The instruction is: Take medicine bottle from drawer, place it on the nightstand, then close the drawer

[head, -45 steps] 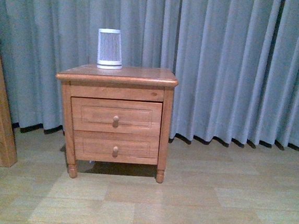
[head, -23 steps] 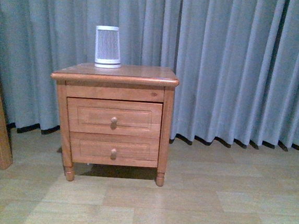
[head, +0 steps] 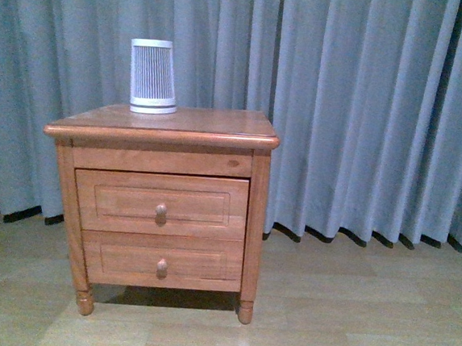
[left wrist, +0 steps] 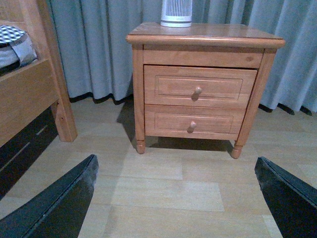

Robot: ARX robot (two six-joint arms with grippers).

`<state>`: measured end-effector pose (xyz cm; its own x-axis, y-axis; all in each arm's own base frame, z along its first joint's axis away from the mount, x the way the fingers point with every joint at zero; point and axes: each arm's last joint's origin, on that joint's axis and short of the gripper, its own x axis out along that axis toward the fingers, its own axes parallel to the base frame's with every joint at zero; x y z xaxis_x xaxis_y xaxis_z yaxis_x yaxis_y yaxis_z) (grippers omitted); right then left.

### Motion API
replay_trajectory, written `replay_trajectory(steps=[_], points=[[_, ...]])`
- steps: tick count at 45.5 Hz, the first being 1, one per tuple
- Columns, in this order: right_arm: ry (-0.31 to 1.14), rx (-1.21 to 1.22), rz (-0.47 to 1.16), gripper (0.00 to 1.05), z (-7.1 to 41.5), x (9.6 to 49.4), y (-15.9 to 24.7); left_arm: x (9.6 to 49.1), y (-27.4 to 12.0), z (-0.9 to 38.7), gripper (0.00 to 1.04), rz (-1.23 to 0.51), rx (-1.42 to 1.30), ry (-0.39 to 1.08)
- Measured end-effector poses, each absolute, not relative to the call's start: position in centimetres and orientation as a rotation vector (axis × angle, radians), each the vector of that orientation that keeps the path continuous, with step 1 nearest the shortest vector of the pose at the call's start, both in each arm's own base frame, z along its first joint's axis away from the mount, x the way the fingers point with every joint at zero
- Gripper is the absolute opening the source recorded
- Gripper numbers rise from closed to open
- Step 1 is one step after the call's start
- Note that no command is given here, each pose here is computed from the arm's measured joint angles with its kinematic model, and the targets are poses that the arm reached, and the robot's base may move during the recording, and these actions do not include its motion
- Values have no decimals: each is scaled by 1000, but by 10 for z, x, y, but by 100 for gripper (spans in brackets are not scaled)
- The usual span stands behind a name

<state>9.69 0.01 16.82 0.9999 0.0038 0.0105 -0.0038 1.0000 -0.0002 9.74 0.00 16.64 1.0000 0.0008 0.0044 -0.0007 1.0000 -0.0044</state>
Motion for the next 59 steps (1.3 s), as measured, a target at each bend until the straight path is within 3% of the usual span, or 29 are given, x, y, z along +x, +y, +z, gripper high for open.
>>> replay_trajectory(steps=[36, 41, 44, 52, 59], points=[[-10, 0, 0, 98, 168, 97, 0, 97, 0, 166, 98, 0, -4, -4], [-10, 0, 2, 98, 168, 97, 0, 103, 1, 171, 98, -141, -128, 158], [-10, 0, 1, 98, 168, 97, 0, 120, 2, 194, 98, -185, -198, 174], [-10, 0, 1, 98, 168, 97, 0, 186, -2, 258, 98, -209, -172, 2], [-10, 0, 1, 98, 168, 97, 0, 273, -34, 251, 98, -257, -131, -12]])
